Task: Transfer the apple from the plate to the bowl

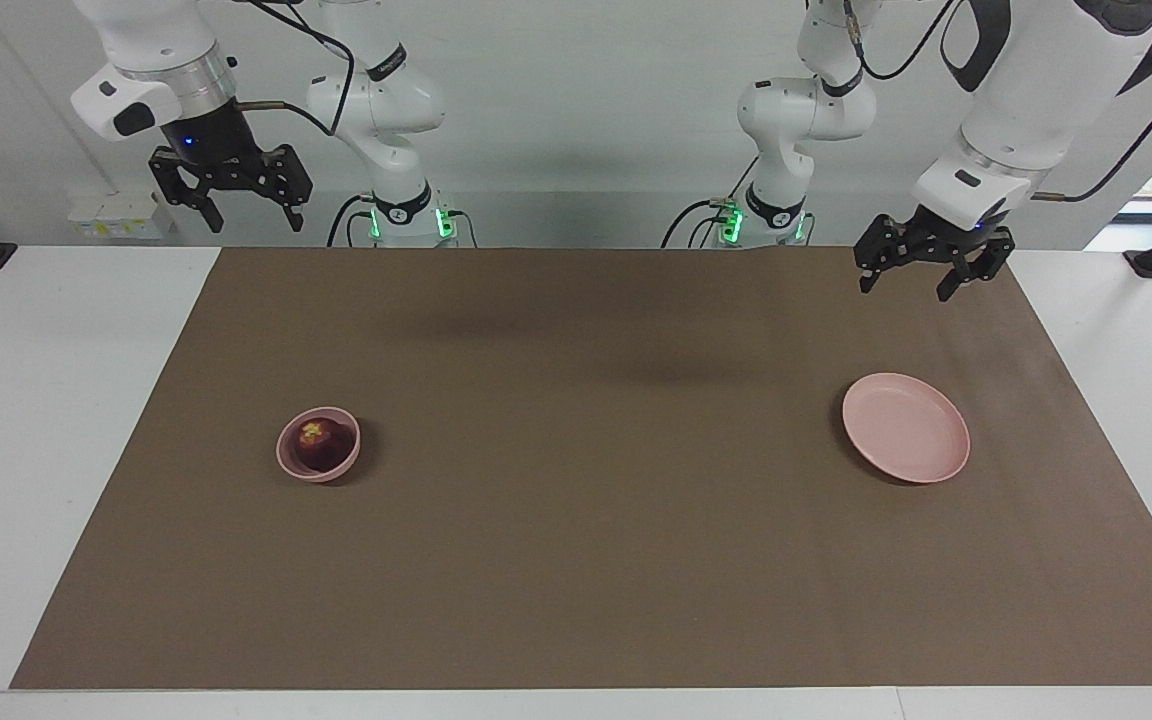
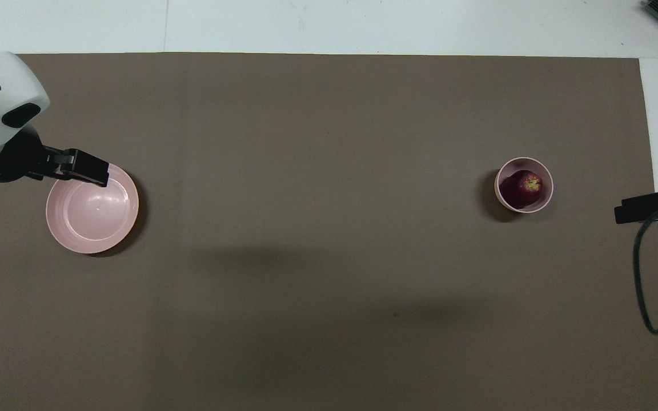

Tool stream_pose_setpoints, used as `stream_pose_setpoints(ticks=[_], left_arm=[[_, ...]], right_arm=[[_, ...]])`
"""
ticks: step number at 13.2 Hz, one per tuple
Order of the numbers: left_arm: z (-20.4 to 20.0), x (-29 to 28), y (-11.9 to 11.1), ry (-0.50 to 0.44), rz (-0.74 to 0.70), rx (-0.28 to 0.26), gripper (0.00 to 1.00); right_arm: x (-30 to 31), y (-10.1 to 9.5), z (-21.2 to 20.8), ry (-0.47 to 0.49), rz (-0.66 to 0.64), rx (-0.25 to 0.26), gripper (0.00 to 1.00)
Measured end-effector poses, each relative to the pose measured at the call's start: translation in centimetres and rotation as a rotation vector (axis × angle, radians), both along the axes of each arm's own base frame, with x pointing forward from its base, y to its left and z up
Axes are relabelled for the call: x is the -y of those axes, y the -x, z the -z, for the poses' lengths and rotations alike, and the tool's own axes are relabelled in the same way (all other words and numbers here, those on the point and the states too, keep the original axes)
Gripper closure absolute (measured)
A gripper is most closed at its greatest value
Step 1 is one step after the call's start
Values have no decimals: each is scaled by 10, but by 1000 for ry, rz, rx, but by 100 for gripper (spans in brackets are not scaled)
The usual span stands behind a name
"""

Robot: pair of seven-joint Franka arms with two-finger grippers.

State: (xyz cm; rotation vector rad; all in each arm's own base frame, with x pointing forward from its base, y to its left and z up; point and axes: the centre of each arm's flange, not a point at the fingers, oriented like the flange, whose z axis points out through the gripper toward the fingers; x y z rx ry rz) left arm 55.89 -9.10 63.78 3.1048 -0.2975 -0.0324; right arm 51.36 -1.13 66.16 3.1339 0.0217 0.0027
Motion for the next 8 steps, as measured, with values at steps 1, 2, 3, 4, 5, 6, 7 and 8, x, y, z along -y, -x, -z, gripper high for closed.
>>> stream_pose_setpoints(ticks=[1, 2, 3, 4, 5, 6, 7, 8], left_arm=[[-6, 0, 2, 0, 2, 2, 0], [-10, 0, 3, 1, 4, 6, 0], [-11, 0, 3, 1, 5, 9, 0], [-12, 0, 3, 1, 5, 9, 0], [-11, 0, 3, 1, 5, 9, 0], [-11, 0, 3, 1, 6, 9, 0], [-11, 0, 3, 1, 6, 9, 0], [-11, 0, 3, 1, 6, 9, 0]], right_arm=[[0, 0, 0, 0, 0, 0, 0], [0, 0, 1, 0, 0, -1, 0], [0, 0, 1, 0, 0, -3, 0], [0, 1, 1, 0, -1, -3, 0], [0, 1, 1, 0, -1, -3, 0], [0, 1, 1, 0, -1, -3, 0], [-1, 1, 1, 0, -2, -1, 0], [-3, 1, 0, 0, -5, 0, 0]])
